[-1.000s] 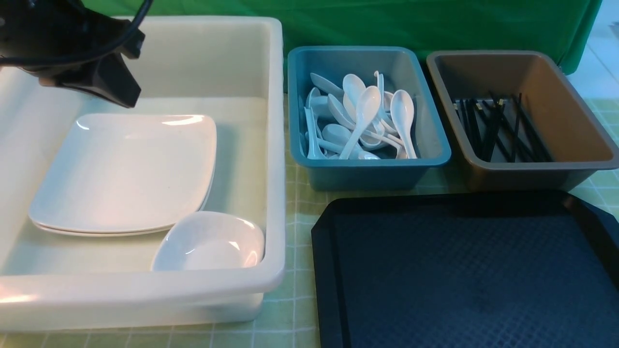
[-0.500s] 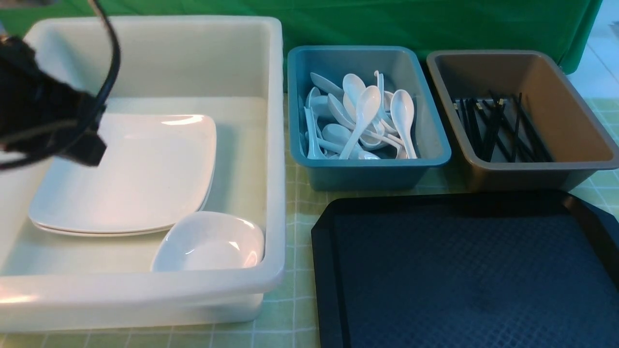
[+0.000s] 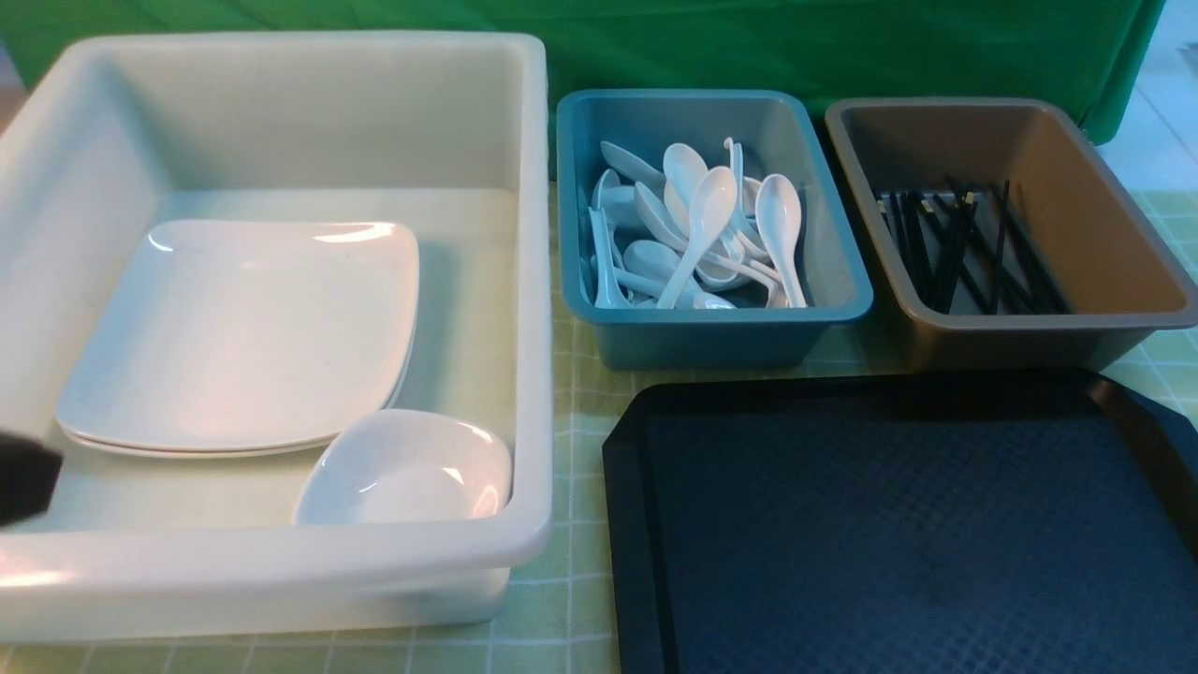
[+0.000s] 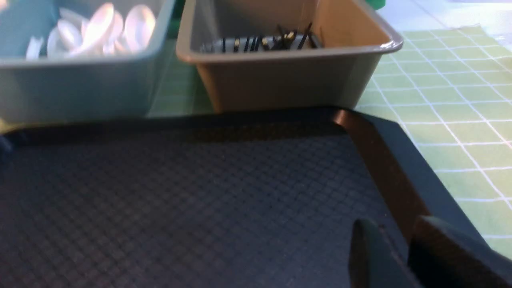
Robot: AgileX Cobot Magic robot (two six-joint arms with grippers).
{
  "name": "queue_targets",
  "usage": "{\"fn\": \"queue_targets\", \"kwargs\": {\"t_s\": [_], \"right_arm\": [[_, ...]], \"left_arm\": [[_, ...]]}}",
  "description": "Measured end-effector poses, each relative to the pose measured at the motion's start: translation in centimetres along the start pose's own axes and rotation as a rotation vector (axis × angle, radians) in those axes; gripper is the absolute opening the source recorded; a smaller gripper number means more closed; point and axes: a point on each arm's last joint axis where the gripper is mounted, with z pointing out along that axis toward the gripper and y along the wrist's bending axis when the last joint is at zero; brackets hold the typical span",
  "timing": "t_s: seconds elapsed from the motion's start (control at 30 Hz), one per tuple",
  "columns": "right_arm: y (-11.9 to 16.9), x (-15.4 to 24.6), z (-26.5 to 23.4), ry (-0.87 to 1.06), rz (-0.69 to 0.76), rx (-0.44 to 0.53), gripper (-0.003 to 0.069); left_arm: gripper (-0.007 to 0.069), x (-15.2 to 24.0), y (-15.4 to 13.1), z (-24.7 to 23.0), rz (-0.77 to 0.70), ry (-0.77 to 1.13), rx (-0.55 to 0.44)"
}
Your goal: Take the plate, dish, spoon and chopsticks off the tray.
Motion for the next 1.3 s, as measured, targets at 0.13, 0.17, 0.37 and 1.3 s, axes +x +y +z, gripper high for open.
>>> {"fn": "queue_targets", "kwargs": {"t_s": [0.13, 0.17, 0.37, 1.3], "right_arm": [[0.0, 0.0, 0.0, 0.002, -0.012, 0.000, 0.0159], [0.0, 0.0, 0.0, 0.002, -0.014, 0.000, 0.0163], [0.0, -0.2, 0.0, -0.017, -0.111, -0.003, 0.0180], [0.1, -0.4, 0.0, -0.039, -0.169, -0.004, 0.0237]], "left_arm": [[-0.0008, 2.3, -0.3, -0.5, -0.021, -0.048, -0.005], [-0.0008, 3.4, -0.4, -0.7, -0.026, -0.075, -0.009], [-0.0008, 6.0, -0.7, -1.1, -0.022, -0.169, -0.026], [-0.0008, 5.7, 1.5, 3.1, -0.100, -0.641, -0.115]]}}
